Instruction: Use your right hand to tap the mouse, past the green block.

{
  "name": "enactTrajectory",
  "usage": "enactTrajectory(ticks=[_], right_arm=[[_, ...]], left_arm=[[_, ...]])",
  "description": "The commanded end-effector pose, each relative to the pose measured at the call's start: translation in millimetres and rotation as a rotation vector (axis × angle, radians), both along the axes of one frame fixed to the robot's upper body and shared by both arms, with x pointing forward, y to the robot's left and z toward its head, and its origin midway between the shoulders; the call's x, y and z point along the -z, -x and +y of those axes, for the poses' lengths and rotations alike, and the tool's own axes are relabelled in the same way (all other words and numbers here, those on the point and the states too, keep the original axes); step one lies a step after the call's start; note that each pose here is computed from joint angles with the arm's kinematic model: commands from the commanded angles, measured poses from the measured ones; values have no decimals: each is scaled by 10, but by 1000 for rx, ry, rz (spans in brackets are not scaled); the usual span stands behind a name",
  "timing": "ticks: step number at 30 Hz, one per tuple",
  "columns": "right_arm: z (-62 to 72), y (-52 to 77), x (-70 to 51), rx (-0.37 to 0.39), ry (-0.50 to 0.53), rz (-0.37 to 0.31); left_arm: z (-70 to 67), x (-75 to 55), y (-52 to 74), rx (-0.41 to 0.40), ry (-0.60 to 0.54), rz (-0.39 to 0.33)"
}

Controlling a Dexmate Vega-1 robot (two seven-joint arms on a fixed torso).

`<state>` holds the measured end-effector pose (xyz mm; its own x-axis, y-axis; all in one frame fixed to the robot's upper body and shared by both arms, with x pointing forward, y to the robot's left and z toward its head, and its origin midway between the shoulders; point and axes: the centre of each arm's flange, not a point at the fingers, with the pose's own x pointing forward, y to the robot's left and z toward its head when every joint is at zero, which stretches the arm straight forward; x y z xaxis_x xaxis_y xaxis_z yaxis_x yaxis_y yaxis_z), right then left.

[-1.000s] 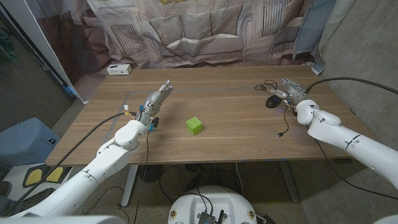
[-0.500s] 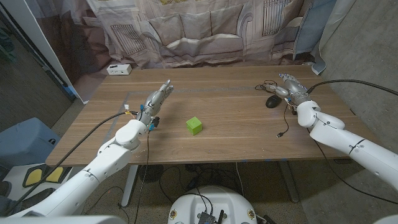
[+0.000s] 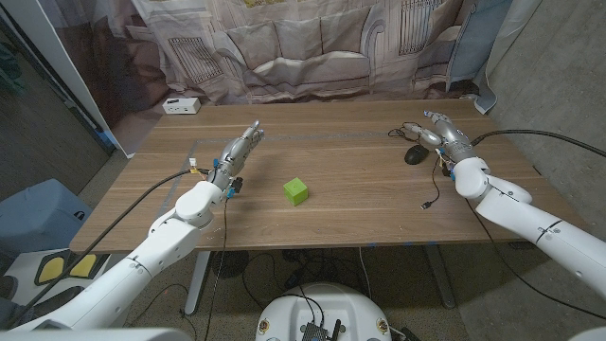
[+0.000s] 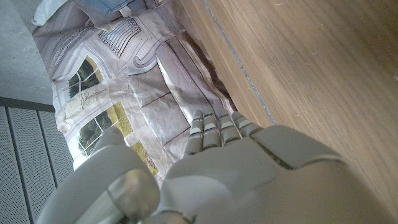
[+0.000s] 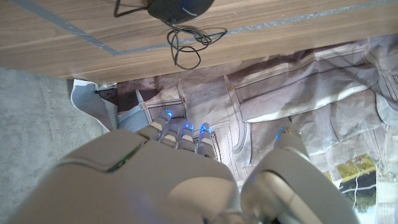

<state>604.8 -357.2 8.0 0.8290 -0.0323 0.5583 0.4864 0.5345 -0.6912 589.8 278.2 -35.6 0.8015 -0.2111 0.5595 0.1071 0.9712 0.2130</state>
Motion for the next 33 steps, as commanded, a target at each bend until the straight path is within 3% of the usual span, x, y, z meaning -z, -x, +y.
enactTrajectory(ticks=[1,9,14,18,33], right_arm=[[26,109,35,-82,-93,-48],[36,175,45,-160,-164,-80],[63,186,62,-264,-255,-99],[77,212,88,-302,-292,-118],[184,254,221,-485,-426,-126]], left_arm=[[-23,-17,-11,2,9,-8],[-79,-66,-49,11,-1,-7],[-173,-120,-100,43,17,-24],[-222,-151,-156,57,9,-24],[-181,-146,-159,55,-16,-9]])
